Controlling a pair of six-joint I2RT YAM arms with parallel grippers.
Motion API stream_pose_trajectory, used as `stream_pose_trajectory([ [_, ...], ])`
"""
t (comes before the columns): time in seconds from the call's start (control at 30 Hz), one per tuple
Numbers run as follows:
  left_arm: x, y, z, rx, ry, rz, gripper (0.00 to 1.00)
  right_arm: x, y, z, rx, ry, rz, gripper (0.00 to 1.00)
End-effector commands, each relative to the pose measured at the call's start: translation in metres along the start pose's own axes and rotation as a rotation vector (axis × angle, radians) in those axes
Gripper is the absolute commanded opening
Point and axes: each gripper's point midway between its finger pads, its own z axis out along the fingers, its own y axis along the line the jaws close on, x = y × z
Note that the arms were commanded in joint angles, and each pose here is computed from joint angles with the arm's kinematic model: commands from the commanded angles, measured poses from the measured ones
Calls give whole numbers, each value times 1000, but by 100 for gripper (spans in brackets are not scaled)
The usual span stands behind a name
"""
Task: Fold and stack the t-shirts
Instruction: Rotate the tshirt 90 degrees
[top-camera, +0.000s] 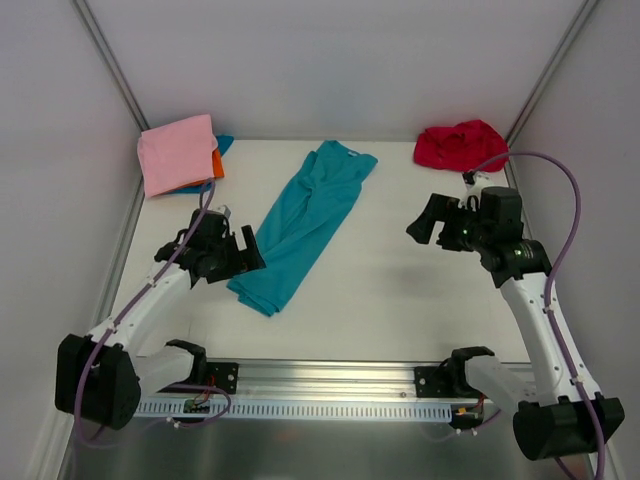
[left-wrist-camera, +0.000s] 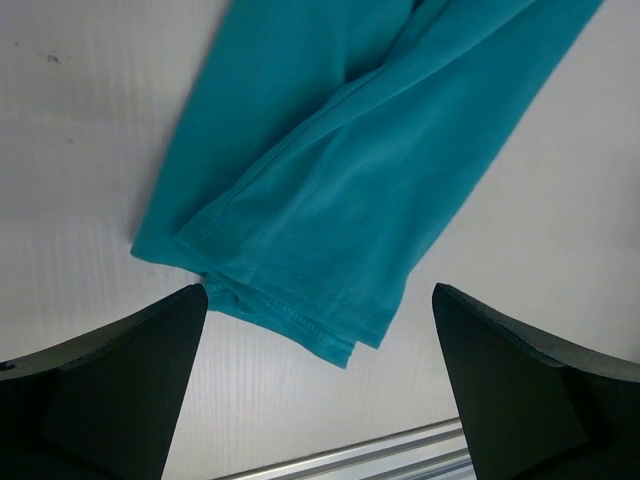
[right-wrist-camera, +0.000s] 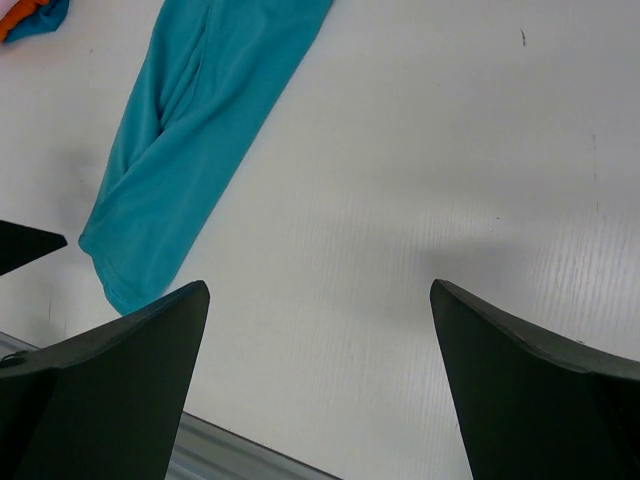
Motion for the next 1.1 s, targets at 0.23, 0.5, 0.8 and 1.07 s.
stream_pose_trajectory([
  [0.23,30,16,44,-118,159,-22,99,-1,8,-33,-8,-63,-19,99],
  [0.5,49,40,59,-337,280,66,99,-1,15,-41,-34,-82,-8,99],
  [0.8,100,8,80,-398,494,199,99,2,17,-56,-42,-109,-33,100],
  [1.07,135,-80,79,-279,557,278,99,13,13,-56,-43,-103,-29,99],
])
